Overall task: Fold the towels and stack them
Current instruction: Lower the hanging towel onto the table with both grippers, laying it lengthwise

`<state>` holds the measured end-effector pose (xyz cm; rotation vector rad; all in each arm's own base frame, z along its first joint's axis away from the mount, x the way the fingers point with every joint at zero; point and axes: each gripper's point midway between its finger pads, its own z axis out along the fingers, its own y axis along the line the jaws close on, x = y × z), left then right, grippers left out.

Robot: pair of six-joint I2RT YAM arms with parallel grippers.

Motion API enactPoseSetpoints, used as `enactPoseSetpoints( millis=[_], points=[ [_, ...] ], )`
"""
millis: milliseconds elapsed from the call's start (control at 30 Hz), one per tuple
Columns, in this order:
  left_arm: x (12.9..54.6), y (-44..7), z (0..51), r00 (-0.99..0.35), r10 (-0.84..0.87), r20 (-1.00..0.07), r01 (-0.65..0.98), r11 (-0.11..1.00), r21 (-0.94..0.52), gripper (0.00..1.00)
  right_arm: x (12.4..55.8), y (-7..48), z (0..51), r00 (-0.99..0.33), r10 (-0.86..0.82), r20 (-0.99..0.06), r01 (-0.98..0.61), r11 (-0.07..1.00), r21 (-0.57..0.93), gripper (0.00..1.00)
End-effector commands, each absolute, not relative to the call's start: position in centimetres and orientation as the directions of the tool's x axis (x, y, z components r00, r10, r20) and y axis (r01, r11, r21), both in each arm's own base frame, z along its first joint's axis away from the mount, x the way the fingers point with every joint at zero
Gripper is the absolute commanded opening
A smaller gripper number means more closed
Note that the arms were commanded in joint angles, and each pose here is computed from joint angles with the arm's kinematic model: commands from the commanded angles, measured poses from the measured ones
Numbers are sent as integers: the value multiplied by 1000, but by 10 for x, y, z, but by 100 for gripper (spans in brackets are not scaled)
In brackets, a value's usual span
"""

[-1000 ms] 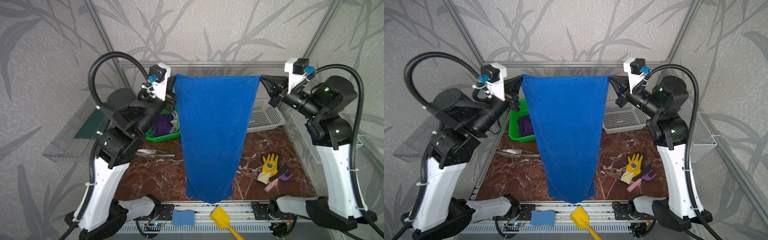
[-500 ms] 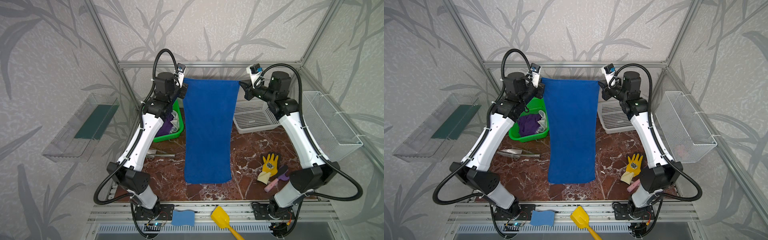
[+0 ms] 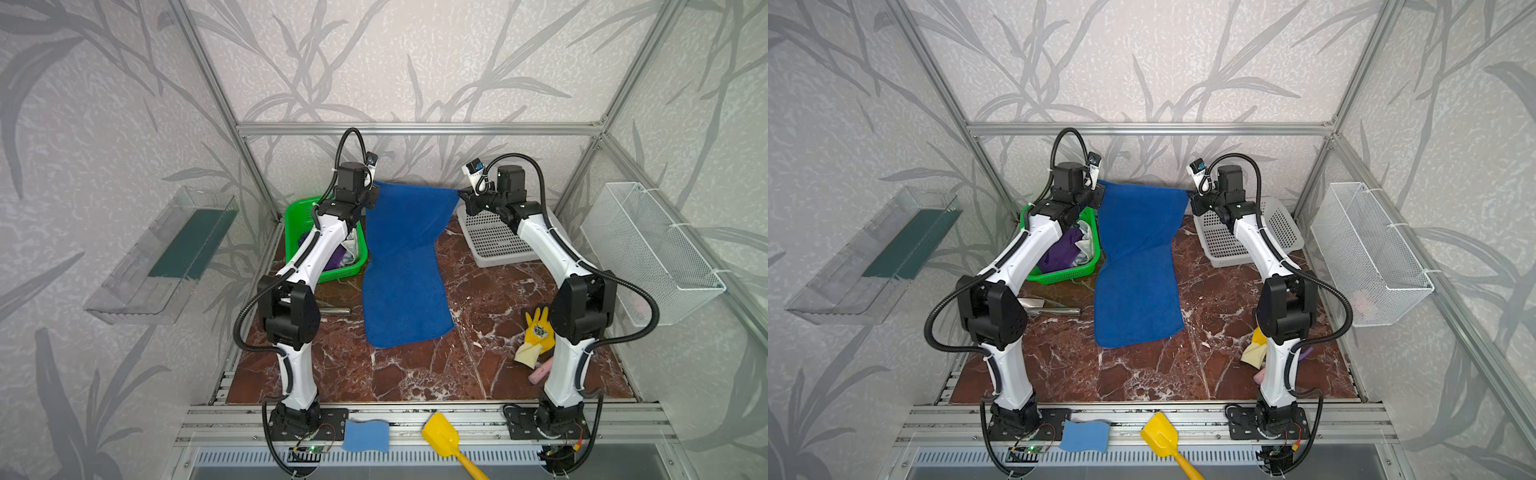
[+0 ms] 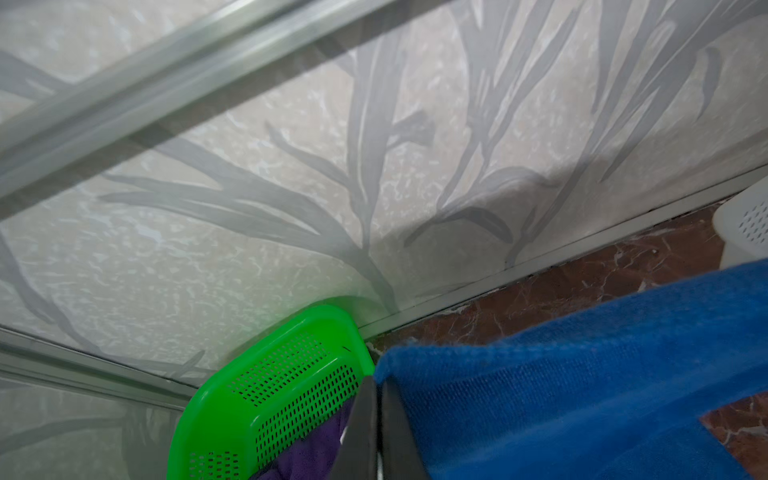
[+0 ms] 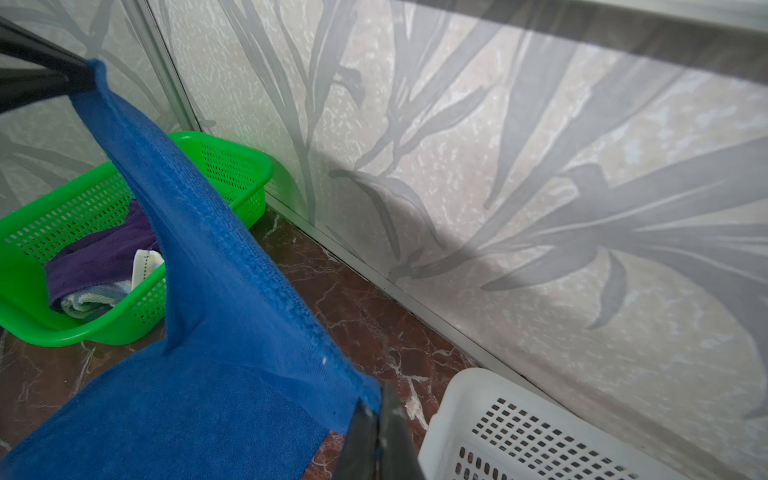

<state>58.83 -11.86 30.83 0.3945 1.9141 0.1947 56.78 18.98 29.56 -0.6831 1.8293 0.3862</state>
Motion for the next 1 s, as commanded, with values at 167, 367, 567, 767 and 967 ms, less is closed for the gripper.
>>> enactPoseSetpoints(
  millis=[167, 367, 567, 767, 967],
  points=[
    [591, -105, 311, -329, 381, -864, 116, 925, 363, 0, 573, 185, 288, -224, -261, -939, -612, 788, -73, 0],
    [575, -99, 331, -308, 382, -871, 94, 924, 372, 0, 567, 179, 273, -251, -276, -928, -597, 799, -77, 0],
    [556, -110, 358, -264, 398, -879, 140, 917, 374, 0, 561, 170, 284, -229, -272, -935, -565, 819, -100, 0],
    [549, -105, 342, -302, 426, -853, 136, 905, 404, 0, 551, 175, 278, -239, -263, -935, -595, 801, -73, 0],
    [541, -103, 320, -336, 441, -832, 155, 897, 413, 0, 540, 175, 262, -262, -280, -924, -614, 787, -64, 0]
  ],
)
